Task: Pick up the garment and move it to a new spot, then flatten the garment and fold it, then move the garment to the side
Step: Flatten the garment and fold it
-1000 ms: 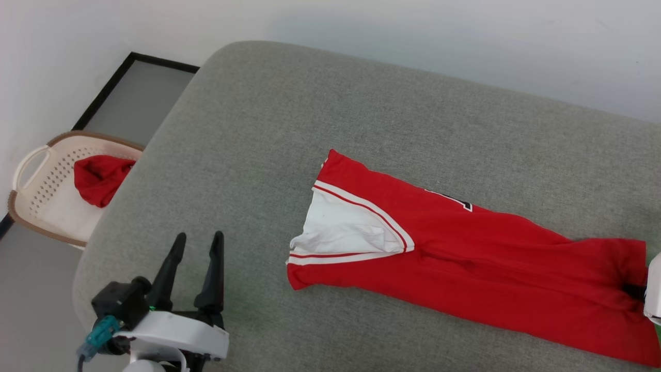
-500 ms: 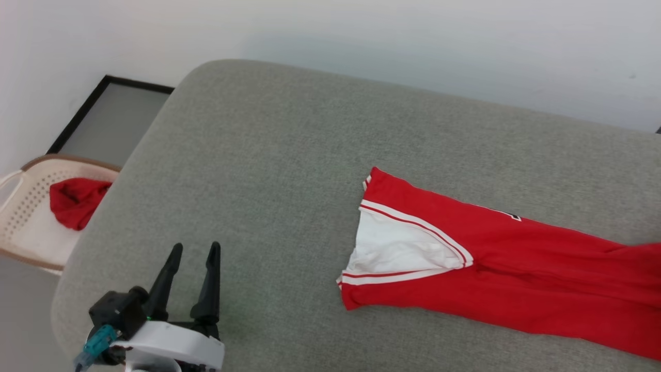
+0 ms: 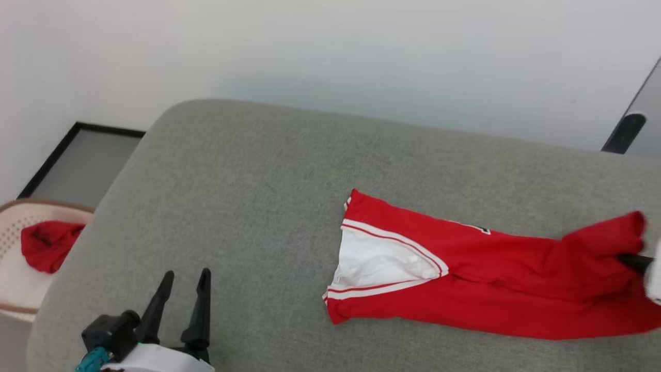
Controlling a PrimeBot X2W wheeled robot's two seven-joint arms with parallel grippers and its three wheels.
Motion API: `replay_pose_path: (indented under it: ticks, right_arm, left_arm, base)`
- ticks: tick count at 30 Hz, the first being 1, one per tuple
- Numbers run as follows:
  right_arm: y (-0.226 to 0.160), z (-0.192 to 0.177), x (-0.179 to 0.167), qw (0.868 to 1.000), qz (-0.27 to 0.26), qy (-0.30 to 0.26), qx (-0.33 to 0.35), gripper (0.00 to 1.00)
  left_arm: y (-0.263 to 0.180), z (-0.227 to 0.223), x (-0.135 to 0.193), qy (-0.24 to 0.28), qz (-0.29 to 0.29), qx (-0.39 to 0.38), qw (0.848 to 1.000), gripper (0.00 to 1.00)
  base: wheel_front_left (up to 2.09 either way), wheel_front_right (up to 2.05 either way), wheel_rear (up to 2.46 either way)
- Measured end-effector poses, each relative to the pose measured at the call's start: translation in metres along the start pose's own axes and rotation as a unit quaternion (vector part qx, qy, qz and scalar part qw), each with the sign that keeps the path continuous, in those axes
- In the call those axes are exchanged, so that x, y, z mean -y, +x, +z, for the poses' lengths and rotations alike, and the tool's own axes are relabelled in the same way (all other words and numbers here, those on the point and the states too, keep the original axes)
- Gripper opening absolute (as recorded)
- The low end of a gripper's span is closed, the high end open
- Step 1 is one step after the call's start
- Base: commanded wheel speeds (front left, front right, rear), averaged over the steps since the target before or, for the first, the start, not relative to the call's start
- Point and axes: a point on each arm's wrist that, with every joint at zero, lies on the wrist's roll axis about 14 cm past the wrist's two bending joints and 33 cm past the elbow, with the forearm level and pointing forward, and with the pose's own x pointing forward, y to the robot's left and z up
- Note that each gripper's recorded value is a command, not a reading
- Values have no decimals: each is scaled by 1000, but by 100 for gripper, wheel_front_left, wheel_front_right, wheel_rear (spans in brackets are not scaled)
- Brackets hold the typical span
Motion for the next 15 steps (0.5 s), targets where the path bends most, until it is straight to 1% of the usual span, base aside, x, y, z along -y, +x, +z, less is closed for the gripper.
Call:
replay_pose_path:
  ticks: [5,8,15]
  right_arm:
    - [-21,15,-53,996,71,-11,45,0]
    - [-27,20,-82,993,100,-18,64,0]
    - [-21,35,-151,983,157,-31,92,0]
  left_arm:
    - [-1,4,8,-8,-12,8,1000,100]
    - [-1,6,12,-15,-18,13,1000,100]
    - [-3,4,16,-26,-19,11,999,100]
  base:
    - [0,0,0]
    - [0,0,0]
    - [0,0,0]
